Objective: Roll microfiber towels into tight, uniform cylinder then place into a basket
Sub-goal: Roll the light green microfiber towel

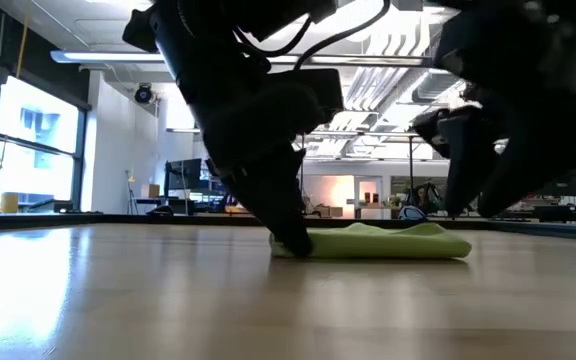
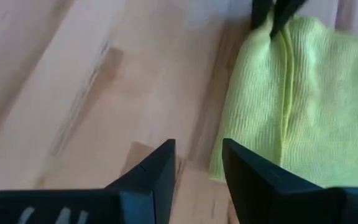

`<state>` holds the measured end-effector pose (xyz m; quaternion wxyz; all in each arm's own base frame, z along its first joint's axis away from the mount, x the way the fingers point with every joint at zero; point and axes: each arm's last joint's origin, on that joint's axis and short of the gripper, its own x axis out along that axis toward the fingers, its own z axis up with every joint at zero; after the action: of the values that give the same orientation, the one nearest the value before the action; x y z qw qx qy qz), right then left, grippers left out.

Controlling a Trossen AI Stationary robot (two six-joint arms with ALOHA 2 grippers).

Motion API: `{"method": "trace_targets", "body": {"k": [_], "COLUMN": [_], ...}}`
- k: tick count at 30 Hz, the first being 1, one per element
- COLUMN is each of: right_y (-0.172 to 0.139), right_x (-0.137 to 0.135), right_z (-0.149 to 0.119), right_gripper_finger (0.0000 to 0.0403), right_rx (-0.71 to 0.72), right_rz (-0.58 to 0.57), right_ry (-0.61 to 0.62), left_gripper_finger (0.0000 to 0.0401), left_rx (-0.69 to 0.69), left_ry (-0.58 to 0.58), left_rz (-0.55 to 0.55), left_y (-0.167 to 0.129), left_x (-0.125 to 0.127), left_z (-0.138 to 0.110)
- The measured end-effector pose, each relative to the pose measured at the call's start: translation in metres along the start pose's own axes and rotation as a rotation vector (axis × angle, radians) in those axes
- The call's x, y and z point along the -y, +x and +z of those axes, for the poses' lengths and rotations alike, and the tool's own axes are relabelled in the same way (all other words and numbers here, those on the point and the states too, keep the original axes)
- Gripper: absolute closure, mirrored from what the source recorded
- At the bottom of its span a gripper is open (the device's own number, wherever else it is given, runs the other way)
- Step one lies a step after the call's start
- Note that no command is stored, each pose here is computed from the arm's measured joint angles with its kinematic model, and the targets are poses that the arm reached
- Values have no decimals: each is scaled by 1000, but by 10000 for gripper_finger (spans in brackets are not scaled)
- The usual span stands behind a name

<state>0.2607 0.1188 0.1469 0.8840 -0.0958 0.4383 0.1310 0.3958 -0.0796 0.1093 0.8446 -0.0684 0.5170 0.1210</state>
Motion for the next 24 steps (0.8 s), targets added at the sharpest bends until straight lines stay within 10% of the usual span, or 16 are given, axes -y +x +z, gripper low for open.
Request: {"method": "trace_targets", "body": {"k": [8,24], "right_y": [12,28], "right_x": [-12,-7], "right_z": [-8,-20], "right_gripper_finger": [280,318], "right_rx": [-47,-156], "right_rz": [-144,-152], "right_ry": [-200,-71], "left_gripper_finger": [379,380], "left_rx": [8,9], "left_ry": [-55,-164], "left_rz": [-48,-196], "left_y": [1,1], "left_x": [2,9], "left_z": [2,6]}}
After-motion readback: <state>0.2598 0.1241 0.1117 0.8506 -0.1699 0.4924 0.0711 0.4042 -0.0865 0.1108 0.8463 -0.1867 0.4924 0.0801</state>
